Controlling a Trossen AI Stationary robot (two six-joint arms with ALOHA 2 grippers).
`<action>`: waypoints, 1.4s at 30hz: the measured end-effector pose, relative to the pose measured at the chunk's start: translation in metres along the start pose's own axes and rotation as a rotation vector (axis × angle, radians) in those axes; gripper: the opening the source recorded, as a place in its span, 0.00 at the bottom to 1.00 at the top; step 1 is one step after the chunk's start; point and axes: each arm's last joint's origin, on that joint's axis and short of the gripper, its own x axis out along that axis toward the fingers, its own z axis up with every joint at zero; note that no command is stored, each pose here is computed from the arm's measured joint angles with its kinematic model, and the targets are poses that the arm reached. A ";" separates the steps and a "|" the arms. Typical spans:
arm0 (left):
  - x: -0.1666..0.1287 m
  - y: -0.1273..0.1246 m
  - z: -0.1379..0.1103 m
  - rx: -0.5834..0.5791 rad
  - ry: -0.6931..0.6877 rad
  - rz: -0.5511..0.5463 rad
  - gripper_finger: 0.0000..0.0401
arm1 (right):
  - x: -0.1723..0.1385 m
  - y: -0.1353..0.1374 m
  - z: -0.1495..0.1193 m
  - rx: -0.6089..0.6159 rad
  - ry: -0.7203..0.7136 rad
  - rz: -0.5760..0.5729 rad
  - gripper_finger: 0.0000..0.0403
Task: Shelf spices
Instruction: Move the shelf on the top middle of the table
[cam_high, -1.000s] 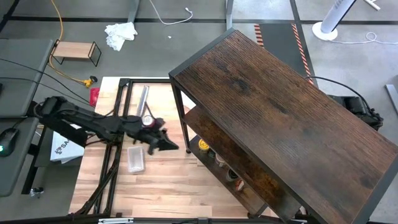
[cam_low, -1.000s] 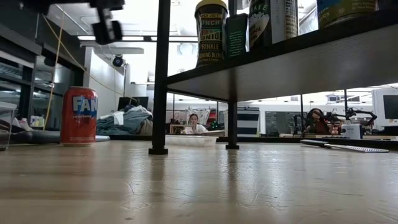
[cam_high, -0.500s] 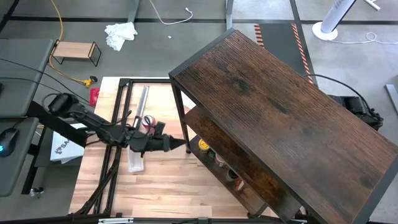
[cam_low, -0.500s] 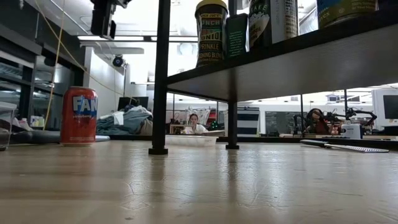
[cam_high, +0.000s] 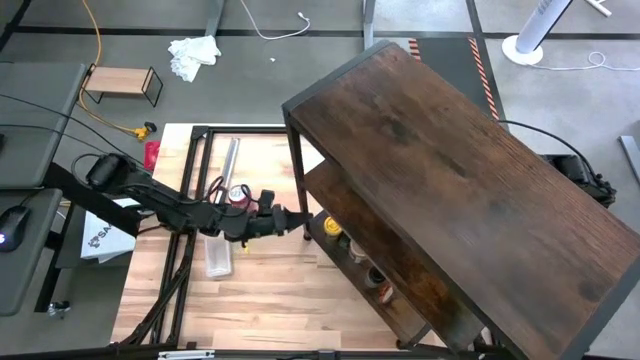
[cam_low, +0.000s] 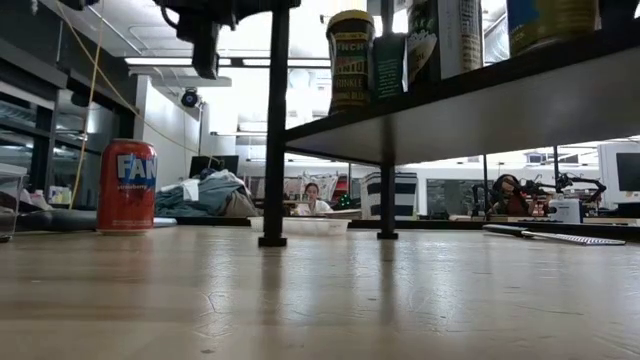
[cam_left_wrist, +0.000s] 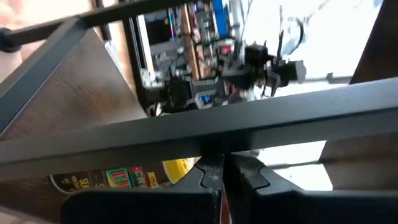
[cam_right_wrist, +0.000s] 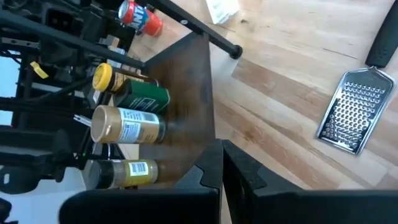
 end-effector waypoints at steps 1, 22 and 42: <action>0.002 0.001 0.001 -0.008 -0.016 -0.001 0.00 | 0.000 0.000 0.000 0.011 -0.004 -0.001 0.00; 0.015 -0.004 0.054 0.150 -0.266 0.028 0.00 | 0.005 0.008 -0.011 0.130 0.462 0.102 0.00; -0.017 -0.030 0.091 0.330 -0.282 0.062 0.00 | 0.030 0.072 -0.036 0.029 1.030 0.258 0.00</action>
